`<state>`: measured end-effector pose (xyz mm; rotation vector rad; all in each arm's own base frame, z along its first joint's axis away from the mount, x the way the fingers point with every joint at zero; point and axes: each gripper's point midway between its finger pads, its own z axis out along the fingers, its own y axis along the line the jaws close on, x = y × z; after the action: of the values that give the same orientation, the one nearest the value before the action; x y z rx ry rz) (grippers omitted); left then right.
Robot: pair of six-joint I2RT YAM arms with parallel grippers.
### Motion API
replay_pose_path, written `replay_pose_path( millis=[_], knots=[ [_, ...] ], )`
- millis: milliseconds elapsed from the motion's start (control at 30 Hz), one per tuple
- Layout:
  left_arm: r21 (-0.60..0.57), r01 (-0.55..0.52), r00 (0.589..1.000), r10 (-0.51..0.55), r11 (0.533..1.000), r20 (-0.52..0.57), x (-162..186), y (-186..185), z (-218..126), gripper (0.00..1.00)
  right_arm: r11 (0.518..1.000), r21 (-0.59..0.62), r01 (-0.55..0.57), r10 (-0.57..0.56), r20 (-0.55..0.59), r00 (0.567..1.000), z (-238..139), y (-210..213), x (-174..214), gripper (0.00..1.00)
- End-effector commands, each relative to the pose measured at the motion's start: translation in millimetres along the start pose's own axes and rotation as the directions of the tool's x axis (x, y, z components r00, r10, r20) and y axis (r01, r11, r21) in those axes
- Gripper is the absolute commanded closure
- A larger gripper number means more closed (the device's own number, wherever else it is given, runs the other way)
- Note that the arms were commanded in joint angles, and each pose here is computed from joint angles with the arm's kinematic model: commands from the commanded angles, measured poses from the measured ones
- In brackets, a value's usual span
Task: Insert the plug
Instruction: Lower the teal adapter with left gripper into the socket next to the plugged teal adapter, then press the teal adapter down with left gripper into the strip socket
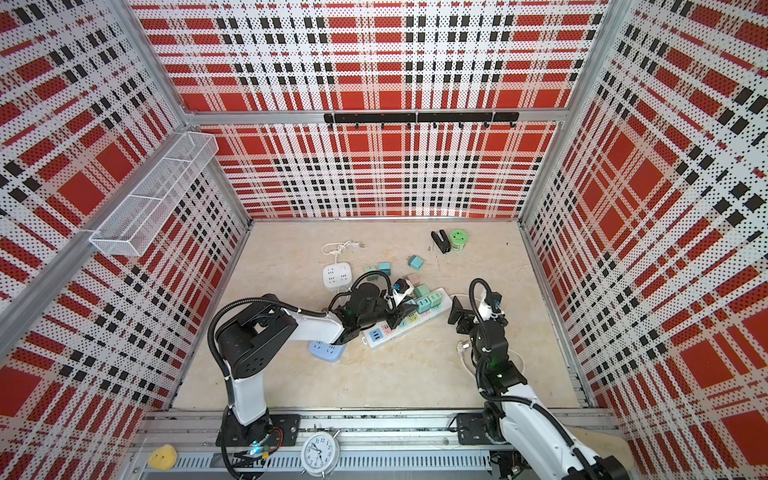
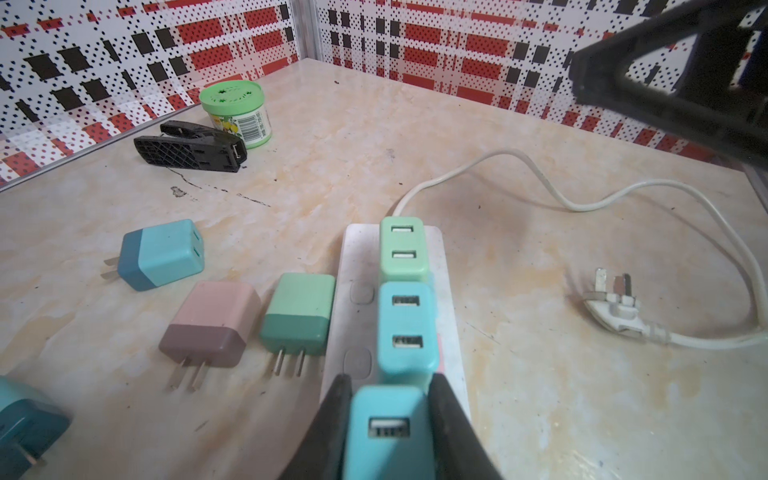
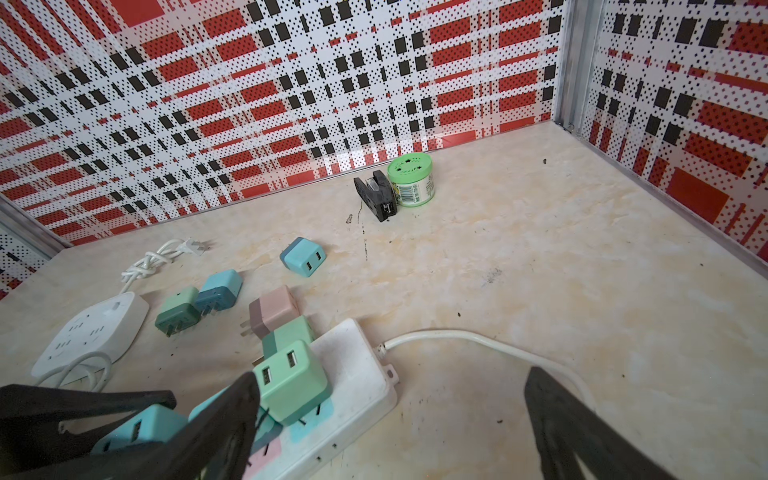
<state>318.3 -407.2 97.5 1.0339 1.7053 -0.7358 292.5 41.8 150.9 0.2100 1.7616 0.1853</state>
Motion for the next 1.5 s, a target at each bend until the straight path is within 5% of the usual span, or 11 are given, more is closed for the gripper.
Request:
replay_pose_path(
  millis=[0, 667, 1467],
  knots=[
    [0.011, -0.013, 1.000, 0.013, 1.000, -0.016, 3, -4, 9, 1.00, 1.000, -0.004, -0.019, 0.019, 0.022, 1.000, -1, 0, -4, 0.00],
    [0.067, 0.007, 1.000, -0.006, 0.998, -0.017, 2, -23, 7, 1.00, 1.000, -0.002, -0.019, 0.019, 0.021, 1.000, 0, 0, -4, 0.00],
    [0.001, -0.007, 0.999, 0.007, 1.000, -0.034, 7, -12, 5, 1.00, 1.000, -0.006, -0.018, 0.018, 0.021, 1.000, -1, 1, -4, 0.00]
  ],
)
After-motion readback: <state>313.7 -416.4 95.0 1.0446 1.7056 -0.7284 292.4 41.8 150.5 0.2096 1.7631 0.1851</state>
